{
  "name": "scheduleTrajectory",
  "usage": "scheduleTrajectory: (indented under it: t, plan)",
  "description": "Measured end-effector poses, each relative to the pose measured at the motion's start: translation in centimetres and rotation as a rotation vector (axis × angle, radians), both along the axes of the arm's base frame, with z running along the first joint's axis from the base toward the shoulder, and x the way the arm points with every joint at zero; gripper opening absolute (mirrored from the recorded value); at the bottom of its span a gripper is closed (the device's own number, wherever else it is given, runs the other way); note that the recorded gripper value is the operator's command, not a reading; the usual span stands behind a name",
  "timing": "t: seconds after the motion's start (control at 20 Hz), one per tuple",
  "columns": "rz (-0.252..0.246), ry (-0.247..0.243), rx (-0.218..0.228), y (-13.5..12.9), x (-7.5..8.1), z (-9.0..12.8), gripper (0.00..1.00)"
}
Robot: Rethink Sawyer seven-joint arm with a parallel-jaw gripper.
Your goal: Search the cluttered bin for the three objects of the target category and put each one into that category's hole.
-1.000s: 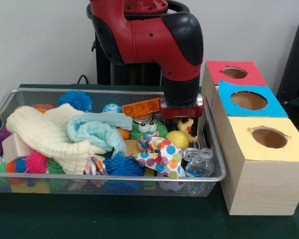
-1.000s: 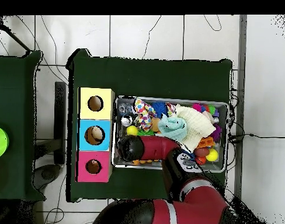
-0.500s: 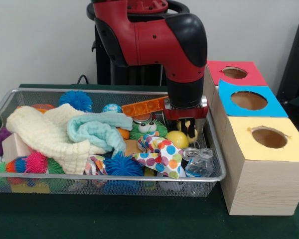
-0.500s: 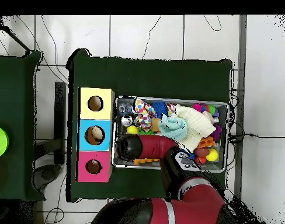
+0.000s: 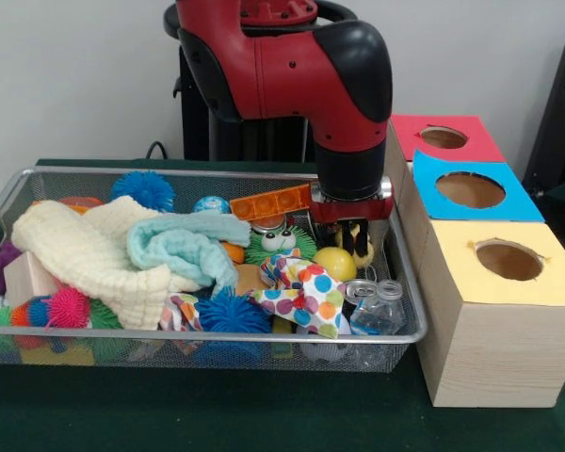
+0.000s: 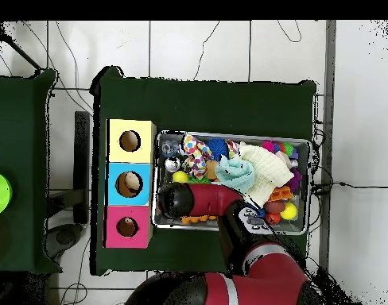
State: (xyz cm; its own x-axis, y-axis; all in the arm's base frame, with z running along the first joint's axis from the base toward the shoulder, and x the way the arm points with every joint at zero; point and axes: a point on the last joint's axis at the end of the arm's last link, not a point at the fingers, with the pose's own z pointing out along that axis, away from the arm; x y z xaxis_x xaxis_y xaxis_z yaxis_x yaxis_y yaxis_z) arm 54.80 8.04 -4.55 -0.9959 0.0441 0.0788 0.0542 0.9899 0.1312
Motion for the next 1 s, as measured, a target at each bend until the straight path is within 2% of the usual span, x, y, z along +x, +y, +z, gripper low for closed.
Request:
scheduleTrajectory:
  t: [0.3,0.35,0.4,0.6,0.65,1.0]
  plan:
    - [0.019,0.029,-0.013,-0.2,-1.3,3.8,0.00]
    - [0.023,0.046,-0.023,-0.6,-1.4,5.7,0.00]
    - [0.023,0.052,-0.026,-0.8,-1.4,6.2,0.00]
    - [0.016,0.081,-0.042,-2.0,-1.1,9.3,0.00]
    - [0.004,0.097,-0.049,-2.9,-0.7,11.0,0.00]
    - [-0.033,0.101,-0.066,-5.1,0.4,14.9,0.00]
